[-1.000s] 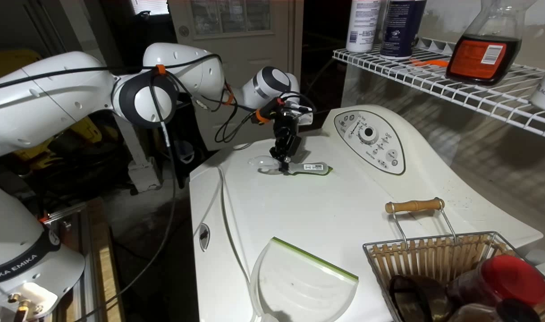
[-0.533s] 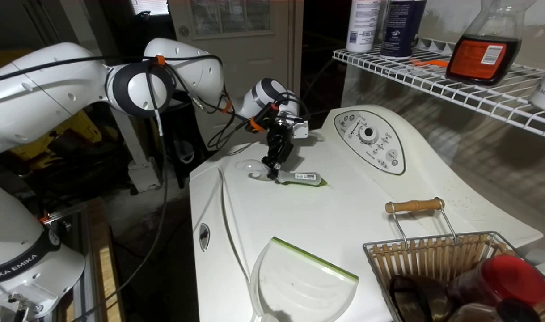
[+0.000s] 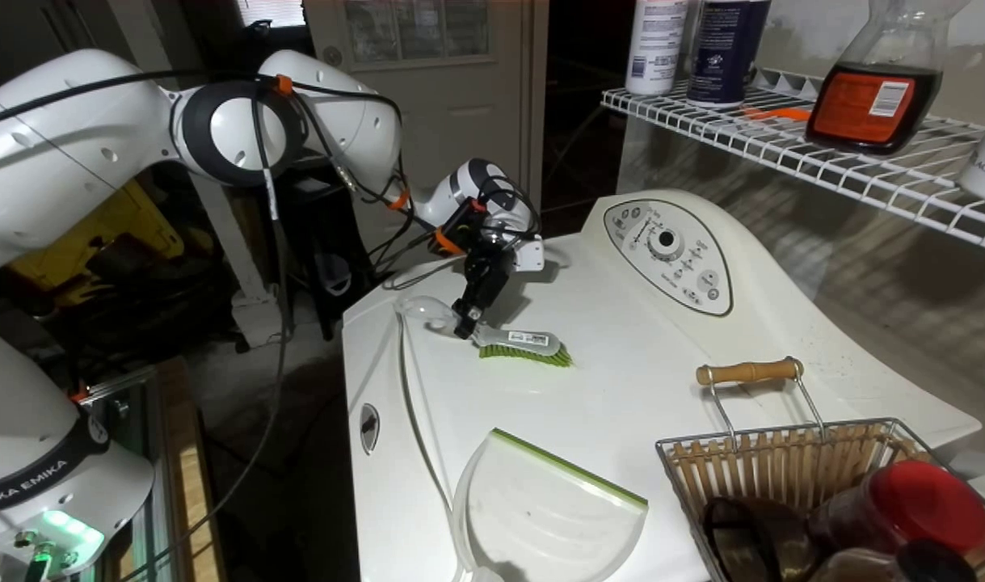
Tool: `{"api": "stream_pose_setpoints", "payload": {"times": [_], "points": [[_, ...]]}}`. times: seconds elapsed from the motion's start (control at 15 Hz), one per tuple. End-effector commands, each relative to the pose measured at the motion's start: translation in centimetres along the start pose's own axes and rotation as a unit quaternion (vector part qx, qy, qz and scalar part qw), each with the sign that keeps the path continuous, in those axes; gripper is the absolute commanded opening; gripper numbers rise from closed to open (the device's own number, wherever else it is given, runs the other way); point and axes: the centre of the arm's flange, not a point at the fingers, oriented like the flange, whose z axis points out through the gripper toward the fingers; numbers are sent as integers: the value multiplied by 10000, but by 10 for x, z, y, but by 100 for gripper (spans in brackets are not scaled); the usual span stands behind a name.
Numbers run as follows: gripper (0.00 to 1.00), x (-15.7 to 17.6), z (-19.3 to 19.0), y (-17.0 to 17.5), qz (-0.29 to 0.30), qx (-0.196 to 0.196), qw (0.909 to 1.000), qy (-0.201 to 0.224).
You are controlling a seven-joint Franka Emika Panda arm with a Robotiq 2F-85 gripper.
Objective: Use the brush to wipe the top of the machine
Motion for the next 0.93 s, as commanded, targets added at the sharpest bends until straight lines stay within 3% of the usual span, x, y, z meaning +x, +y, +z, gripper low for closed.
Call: {"api": "stream_pose_setpoints", "payload": {"times": [0.0,0.07,0.13,0.47,0.67,0.87], "points": [[10,0,0,0,-2,-3,10000,-5],[10,0,1,0,-1,-5,10000,-8],[3,0,1,0,1,-6,10000,-9],[3,-28,-35,14,1200,-204,9888,869],[3,-37,-52,12,1323,-134,9837,1209],[3,-21,-66,16,1160,105,9796,1636]]}}
